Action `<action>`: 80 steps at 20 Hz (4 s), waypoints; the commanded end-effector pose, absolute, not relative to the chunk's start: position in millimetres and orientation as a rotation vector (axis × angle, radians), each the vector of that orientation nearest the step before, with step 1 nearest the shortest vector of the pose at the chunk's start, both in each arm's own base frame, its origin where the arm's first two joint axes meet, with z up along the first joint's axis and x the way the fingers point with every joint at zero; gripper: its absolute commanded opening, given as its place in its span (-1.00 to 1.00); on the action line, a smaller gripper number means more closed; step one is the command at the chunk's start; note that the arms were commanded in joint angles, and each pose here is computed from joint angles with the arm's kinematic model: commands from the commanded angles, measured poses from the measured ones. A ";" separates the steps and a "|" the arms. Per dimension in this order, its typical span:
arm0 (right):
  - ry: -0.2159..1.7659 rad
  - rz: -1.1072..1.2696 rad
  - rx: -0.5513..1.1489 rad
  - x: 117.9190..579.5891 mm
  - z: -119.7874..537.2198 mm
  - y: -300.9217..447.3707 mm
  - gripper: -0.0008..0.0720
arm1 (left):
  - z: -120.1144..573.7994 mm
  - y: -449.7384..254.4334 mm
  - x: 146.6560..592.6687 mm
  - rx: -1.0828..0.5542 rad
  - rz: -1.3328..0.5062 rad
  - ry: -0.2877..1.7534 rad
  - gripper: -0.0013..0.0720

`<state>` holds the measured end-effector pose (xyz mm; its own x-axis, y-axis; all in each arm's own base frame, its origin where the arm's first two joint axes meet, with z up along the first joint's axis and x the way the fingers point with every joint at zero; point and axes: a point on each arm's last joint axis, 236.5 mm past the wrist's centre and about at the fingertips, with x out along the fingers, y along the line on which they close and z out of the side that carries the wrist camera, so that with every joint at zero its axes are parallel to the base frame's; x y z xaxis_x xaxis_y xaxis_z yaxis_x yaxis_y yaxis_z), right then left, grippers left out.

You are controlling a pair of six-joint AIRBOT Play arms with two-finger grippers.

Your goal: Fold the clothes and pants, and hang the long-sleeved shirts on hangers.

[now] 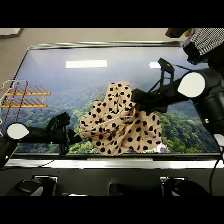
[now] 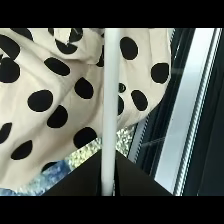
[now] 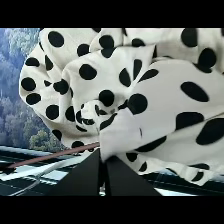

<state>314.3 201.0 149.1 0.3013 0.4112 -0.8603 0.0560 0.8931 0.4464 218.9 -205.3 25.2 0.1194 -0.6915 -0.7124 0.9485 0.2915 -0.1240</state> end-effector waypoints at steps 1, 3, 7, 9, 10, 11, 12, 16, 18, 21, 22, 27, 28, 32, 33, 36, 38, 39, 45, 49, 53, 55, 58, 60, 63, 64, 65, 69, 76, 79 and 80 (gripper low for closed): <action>1.225 0.210 0.394 316.0 149.8 196.6 -0.90 | 25.6 -225.2 218.4 0.379 -1.309 0.732 -0.89; 1.210 0.212 0.396 319.1 151.3 196.9 -0.90 | 25.8 -237.0 219.5 0.335 -1.331 0.720 -0.89; 1.228 0.274 0.413 311.6 155.7 208.9 -0.90 | 19.1 -248.6 232.1 0.326 -1.296 0.705 -0.89; 1.210 0.291 0.419 307.8 164.2 209.1 -0.90 | 16.2 -253.0 231.9 0.301 -1.302 0.716 -0.89; 1.191 0.296 0.422 305.4 170.8 207.2 -0.90 | 14.6 -254.3 232.1 0.287 -1.304 0.724 -0.89; 1.174 0.303 0.425 302.4 177.6 205.6 -0.90 | 14.4 -256.0 232.7 0.276 -1.308 0.722 -0.89; 1.155 0.312 0.430 299.0 185.1 204.2 -0.90 | 15.3 -258.1 233.2 0.269 -1.315 0.712 -0.89; 1.078 0.339 0.443 290.5 214.2 198.7 -0.90 | 13.3 -261.3 229.7 0.256 -1.331 0.724 -0.89; 1.024 0.312 0.415 294.9 231.9 187.0 -0.90 | 12.0 -260.7 230.0 0.260 -1.330 0.727 -0.89; 0.997 0.163 0.310 300.3 233.0 145.7 -0.90 | 11.6 -256.5 230.7 0.303 -1.333 0.737 -0.89; 1.003 0.144 0.292 299.7 230.6 140.3 -0.90 | 14.0 -256.4 230.1 0.318 -1.345 0.734 -0.89; 1.008 0.314 0.323 300.4 235.0 179.7 -0.90 | 20.9 -263.1 233.0 0.353 -1.374 0.720 -0.89; 1.029 0.332 0.332 299.9 231.6 186.2 -0.90 | 22.6 -268.3 233.4 0.361 -1.388 0.714 -0.89; 1.088 0.397 0.316 301.3 217.4 204.4 -0.90 | 24.7 -289.5 237.9 0.373 -1.419 0.696 -0.89; 1.088 0.397 0.315 301.4 217.3 204.5 -0.90 | 24.1 -292.5 239.1 0.355 -1.419 0.699 -0.89; 1.108 0.393 0.308 297.4 214.7 202.7 -0.90 | 27.1 -298.3 246.5 0.305 -1.396 0.687 -0.89; 1.137 0.387 0.296 291.8 210.7 200.4 -0.56 | 28.6 -299.2 249.2 0.299 -1.388 0.677 -0.89; 1.152 0.385 0.289 288.6 208.9 199.1 -0.27 | 28.6 -299.2 249.0 0.299 -1.388 0.677 -0.89; 1.069 0.349 0.252 275.0 231.5 173.8 0.36 | 28.5 -299.2 249.8 0.305 -1.388 0.672 -0.89; 0.981 0.112 0.172 268.0 244.9 104.4 0.54 | 28.6 -299.0 253.3 0.306 -1.375 0.666 -0.90; 1.049 -0.137 0.033 249.2 237.3 10.3 0.63 | 28.6 -299.0 253.3 0.306 -1.375 0.666 -0.89; 1.057 -0.121 -0.066 256.7 233.6 -18.4 0.62 | 28.5 -299.0 253.3 0.307 -1.374 0.666 -0.90; 1.068 0.077 -0.271 277.7 219.9 -11.4 0.64 | 28.6 -299.0 253.3 0.307 -1.374 0.665 -0.89; 1.186 0.317 -0.418 278.0 190.2 10.3 0.66 | 28.4 -298.9 253.3 0.307 -1.374 0.666 -0.89; 1.242 0.537 -0.428 292.3 155.1 42.3 0.66 | 28.4 -298.9 253.3 0.307 -1.374 0.666 -0.89; 1.237 0.581 -0.456 299.8 143.8 45.7 0.67 | 28.4 -298.9 253.3 0.307 -1.374 0.666 -0.89; 1.233 0.624 -0.492 304.7 133.3 47.5 0.67 | 28.4 -298.9 253.3 0.307 -1.374 0.666 -0.89; 1.276 0.691 -0.509 312.7 101.6 51.3 0.67 | 28.4 -298.9 253.3 0.307 -1.374 0.666 -0.89; 1.156 0.799 -0.548 334.5 94.6 71.6 0.44 | 28.4 -298.9 253.3 0.307 -1.374 0.666 -0.89; 1.139 0.869 -0.541 332.4 92.8 82.9 0.17 | 28.4 -298.9 253.3 0.307 -1.374 0.666 -0.89; 1.135 0.891 -0.528 331.8 92.2 87.5 0.17 | 28.4 -298.9 253.3 0.307 -1.374 0.666 -0.89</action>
